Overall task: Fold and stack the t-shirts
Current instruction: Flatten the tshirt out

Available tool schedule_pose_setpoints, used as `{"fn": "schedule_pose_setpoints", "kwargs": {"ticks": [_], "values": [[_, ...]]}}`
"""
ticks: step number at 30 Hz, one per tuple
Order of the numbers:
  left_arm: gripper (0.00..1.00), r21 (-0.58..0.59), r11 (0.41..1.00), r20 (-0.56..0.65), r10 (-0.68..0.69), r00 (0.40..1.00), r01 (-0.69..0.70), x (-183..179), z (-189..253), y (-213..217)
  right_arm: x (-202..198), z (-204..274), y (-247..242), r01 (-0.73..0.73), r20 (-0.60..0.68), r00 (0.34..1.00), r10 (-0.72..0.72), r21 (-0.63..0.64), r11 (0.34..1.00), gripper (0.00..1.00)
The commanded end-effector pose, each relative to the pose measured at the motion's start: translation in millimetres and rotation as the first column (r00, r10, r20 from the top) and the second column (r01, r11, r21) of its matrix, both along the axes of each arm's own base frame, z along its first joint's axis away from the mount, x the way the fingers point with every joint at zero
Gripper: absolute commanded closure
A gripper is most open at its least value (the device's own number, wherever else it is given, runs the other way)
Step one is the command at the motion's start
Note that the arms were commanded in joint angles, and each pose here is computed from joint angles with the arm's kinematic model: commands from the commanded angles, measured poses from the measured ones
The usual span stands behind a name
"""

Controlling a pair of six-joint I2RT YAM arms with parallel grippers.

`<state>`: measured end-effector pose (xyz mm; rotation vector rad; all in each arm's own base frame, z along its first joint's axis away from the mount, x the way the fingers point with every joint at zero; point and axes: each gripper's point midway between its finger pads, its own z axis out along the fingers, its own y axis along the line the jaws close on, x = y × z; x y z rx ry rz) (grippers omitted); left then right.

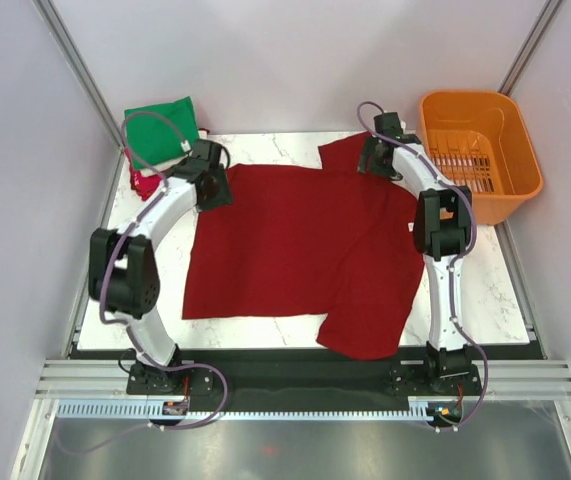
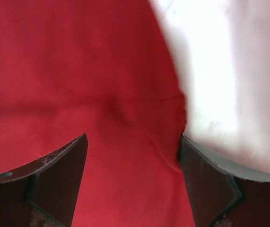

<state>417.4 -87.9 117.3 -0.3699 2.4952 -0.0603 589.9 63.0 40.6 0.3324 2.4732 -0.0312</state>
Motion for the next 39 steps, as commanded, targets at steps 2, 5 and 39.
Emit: {"fn": "schedule_pose_setpoints", "kwargs": {"ticks": [2, 5, 39], "values": [[0.52, 0.236, 0.968, 0.079, 0.066, 0.995, -0.083, 59, -1, 20, -31, 103, 62, -0.086, 0.159, 0.985, 0.070, 0.095, 0.992, 0.16], [0.73, 0.275, 0.958, 0.045, 0.066, 0.997, -0.076, 84, -30, 18, -70, 111, 91, -0.148, 0.151, 0.980, 0.131, 0.107, 0.983, 0.17], [0.37, 0.163, 0.973, 0.055, 0.157, 0.986, -0.164, 149, -76, 12, -202, 75, 67, -0.202, 0.014, 0.979, 0.202, 0.075, 0.976, 0.17]]}}
